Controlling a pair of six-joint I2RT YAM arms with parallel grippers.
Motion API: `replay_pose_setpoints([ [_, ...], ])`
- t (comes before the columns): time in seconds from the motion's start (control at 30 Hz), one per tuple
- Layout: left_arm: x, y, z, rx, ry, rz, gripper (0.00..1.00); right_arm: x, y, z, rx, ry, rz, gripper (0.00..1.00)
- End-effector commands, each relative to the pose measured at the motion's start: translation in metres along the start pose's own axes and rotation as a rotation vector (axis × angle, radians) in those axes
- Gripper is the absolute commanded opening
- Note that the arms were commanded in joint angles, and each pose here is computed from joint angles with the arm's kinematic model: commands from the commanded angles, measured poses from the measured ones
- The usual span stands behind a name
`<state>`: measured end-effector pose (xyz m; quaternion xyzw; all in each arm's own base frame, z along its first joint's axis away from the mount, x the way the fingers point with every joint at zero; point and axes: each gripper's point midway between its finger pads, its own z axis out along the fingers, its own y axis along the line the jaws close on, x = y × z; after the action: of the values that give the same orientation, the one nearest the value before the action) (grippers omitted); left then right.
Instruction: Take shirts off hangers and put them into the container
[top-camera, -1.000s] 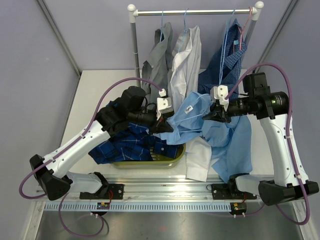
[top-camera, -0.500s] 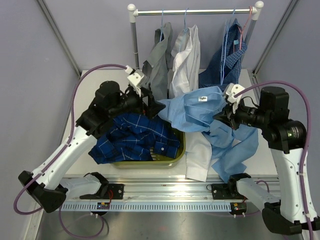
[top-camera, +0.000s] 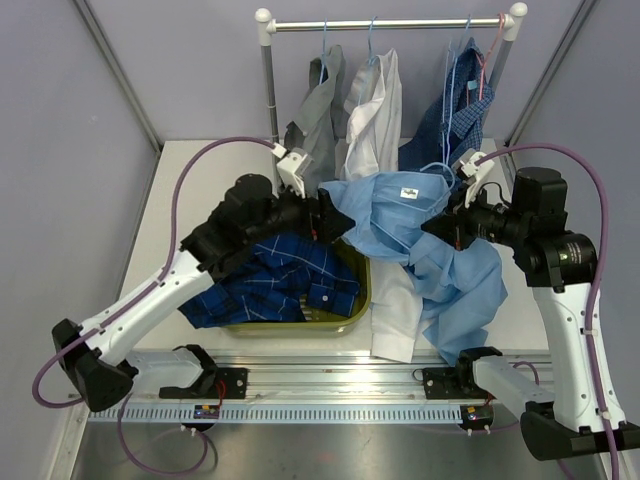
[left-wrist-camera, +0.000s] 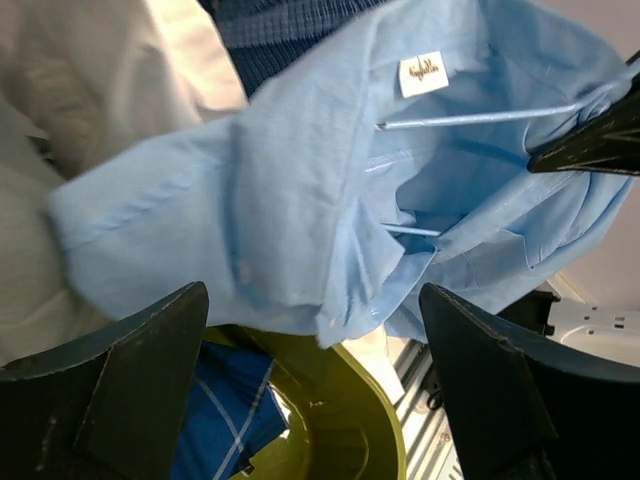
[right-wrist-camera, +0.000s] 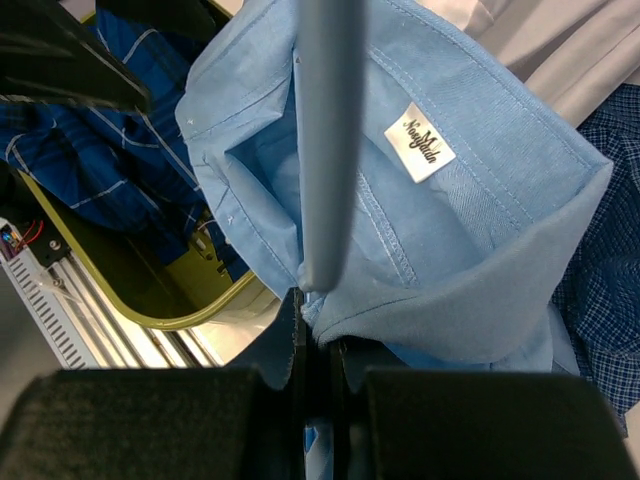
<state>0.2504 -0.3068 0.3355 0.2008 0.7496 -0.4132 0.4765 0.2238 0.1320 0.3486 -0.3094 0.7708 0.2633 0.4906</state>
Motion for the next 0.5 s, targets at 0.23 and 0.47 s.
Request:
replay_pose_setpoints([
  [0.23,-0.011,0.006,0.033,-0.109,-0.042,0.070,0.27,-0.016,0.011,-0.005,-0.051,-0.077,-0.031,0.00],
  [0.47,-0.033,0.102,-0.016,-0.440,-0.132,0.116,0.00,0.004,0.015,-0.030,-0.020,0.023,-0.258,0.00],
])
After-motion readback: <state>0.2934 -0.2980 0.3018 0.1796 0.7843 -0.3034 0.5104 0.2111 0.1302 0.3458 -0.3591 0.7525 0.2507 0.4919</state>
